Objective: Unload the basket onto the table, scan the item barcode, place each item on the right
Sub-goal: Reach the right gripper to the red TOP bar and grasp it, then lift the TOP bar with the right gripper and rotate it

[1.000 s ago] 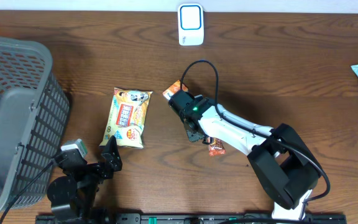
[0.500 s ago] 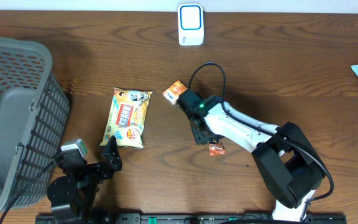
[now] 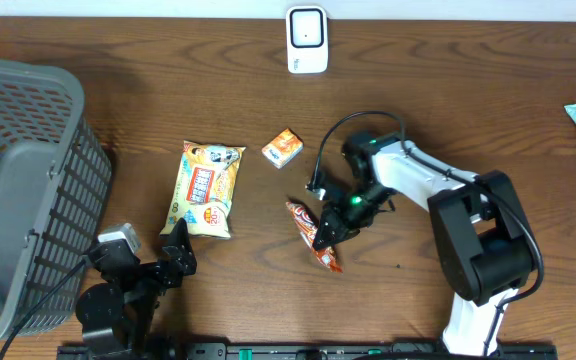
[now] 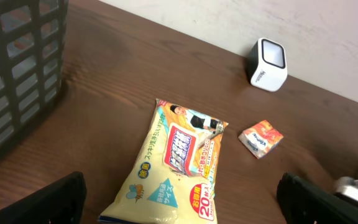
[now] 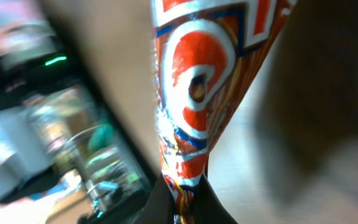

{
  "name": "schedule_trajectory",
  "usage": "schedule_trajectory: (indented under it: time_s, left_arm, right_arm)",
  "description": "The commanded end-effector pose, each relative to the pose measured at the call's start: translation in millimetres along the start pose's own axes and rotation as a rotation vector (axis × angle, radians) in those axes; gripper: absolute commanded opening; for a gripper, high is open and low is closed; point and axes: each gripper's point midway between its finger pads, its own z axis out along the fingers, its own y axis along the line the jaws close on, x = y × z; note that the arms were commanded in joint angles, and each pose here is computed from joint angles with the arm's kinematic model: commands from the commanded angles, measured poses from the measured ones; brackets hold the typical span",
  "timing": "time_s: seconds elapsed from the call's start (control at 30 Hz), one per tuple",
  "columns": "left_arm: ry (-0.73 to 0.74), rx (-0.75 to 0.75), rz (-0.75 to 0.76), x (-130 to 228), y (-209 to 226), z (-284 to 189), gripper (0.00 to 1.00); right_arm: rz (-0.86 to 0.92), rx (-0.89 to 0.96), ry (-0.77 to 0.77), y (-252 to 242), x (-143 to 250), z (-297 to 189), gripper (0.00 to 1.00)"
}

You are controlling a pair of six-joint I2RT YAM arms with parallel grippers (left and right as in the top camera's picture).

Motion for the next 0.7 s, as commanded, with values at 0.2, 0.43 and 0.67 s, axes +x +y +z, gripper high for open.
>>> schedule_trajectory:
  time_s: [0.2, 0.43, 0.67]
  left_arm:
    - [0.0, 0.01, -0.005, 0.3, -1.5, 0.1, 0.98]
    - [0.0, 0.01, -0.005, 0.3, -1.5, 0.1, 0.98]
    - [0.0, 0.011, -0.005, 0.3, -1.6, 0.1, 0.98]
  right_arm:
    - [-0.584, -0.399, -0.25, 77.2, -6.4, -21.9, 0.01]
    - [-0.766, -0.461, -0.335, 99.4, -1.7, -25.5, 0.01]
    - [-0.762, -0.509, -0.376, 112.2, -5.4, -26.0, 0.01]
